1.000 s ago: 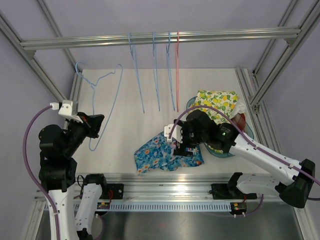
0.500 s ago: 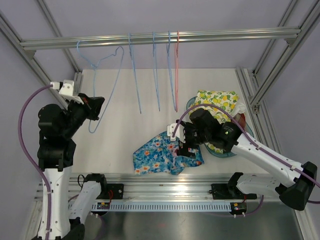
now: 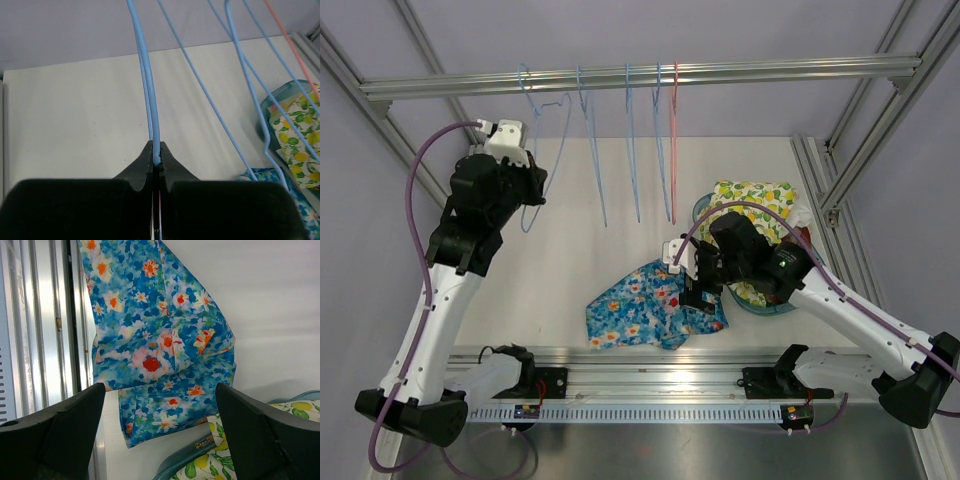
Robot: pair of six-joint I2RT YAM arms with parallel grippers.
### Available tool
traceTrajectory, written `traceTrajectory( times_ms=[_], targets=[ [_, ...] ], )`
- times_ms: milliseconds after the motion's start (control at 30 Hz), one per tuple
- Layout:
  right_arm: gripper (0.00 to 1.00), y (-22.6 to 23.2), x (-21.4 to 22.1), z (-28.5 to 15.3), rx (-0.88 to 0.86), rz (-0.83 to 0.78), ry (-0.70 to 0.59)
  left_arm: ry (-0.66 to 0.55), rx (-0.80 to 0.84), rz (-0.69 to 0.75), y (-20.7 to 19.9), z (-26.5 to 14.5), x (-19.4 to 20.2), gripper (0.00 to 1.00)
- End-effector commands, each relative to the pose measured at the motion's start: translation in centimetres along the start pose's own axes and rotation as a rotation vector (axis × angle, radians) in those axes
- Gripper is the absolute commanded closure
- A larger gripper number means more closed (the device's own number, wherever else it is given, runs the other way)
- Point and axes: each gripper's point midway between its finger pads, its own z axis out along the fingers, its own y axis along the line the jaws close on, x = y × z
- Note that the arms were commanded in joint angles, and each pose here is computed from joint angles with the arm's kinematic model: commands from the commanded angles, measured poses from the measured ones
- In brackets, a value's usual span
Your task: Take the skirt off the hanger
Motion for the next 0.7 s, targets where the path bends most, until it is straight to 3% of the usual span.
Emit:
traceTrajectory(
  times_ms=[0,200,300,367,433,467,567,667],
  targets=[
    [0.01,-0.1,-1.6,-1.2,0.004,0.004,-0.06,-0.057,-0.093,0.054,1.2,0.1,-2.2,1.0],
    [0.0,0.2,-1.3,-0.8,-0.019,0.004,-0.063,-0.026,-0.059,0.051,0.3,0.6,0.2,0.97],
    [0.01,0.9,-1.6,-0.5,-0.056,-0.01,-0.089,-0.039,-0.042,0.031,-0.1,-0.1,0.2,0.82],
    [0.01,1.9,-1.5,0.0,-0.11,-0.052,-0.117,-0.059,-0.028,0.019,-0.4,-1.0,-0.1,0.62],
    [0.01,2.7,-1.0,0.3,-0.155,-0.116,-0.14,-0.081,-0.016,0.0,-0.6,-1.8,-0.5,0.5],
    [0.01,3.4,-1.3,0.4,-0.186,-0.143,-0.173,-0.108,-0.011,-0.009,-0.7,-2.8,-1.0,0.37],
    [0.01,4.5,-0.8,1.0,-0.243,-0.234,-0.206,-0.154,-0.003,-0.033,-0.9,-5.0,-1.8,0.17],
    [0.01,4.8,0.4,2.2,-0.29,-0.316,-0.194,-0.144,-0.008,-0.041,-0.7,-6.7,-1.2,0.06]
  ],
)
